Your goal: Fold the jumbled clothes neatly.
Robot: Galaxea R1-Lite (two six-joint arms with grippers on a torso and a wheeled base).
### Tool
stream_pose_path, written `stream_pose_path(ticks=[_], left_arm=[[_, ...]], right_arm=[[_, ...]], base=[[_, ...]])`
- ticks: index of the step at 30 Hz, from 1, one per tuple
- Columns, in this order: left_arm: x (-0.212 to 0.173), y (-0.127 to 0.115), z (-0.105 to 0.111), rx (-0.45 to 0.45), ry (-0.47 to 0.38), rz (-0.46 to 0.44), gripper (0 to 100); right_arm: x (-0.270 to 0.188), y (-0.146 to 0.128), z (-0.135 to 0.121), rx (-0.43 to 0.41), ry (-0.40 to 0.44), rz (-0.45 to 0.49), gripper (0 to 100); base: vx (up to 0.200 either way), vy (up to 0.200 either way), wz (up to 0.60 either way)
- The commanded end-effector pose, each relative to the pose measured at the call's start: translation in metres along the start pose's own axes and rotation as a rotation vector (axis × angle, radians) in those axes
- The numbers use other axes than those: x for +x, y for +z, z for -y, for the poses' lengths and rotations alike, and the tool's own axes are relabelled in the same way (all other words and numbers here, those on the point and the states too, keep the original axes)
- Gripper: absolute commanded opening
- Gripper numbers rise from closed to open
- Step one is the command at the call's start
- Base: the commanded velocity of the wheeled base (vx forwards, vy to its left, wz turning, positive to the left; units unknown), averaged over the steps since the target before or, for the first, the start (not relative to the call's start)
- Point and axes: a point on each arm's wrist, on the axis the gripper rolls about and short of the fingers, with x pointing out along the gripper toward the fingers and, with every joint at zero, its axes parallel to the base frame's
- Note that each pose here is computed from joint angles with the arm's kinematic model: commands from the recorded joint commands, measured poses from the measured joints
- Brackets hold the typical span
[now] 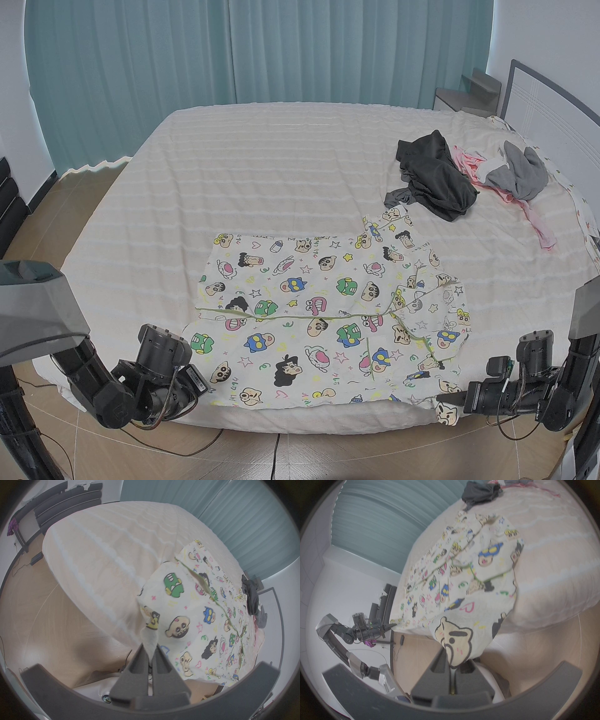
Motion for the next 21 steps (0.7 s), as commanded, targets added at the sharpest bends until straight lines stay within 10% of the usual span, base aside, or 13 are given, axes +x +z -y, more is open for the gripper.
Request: stream_pose_path(ticks=[1,21], left_arm=[[-0.004,0.018,0.021,-0.019,-0.049,0.040,0],[0.060,0.092,0.095,-0.104,-0.093,0.136,0]], right_arm=[[-0.006,0.008,-0.006,0.002,0.033,0.082,0],[0.033,0.087,0.008,-0.017,0.041,0.374,0]], base=[[0.000,0.000,0.00],[0.000,0.000,0.00]])
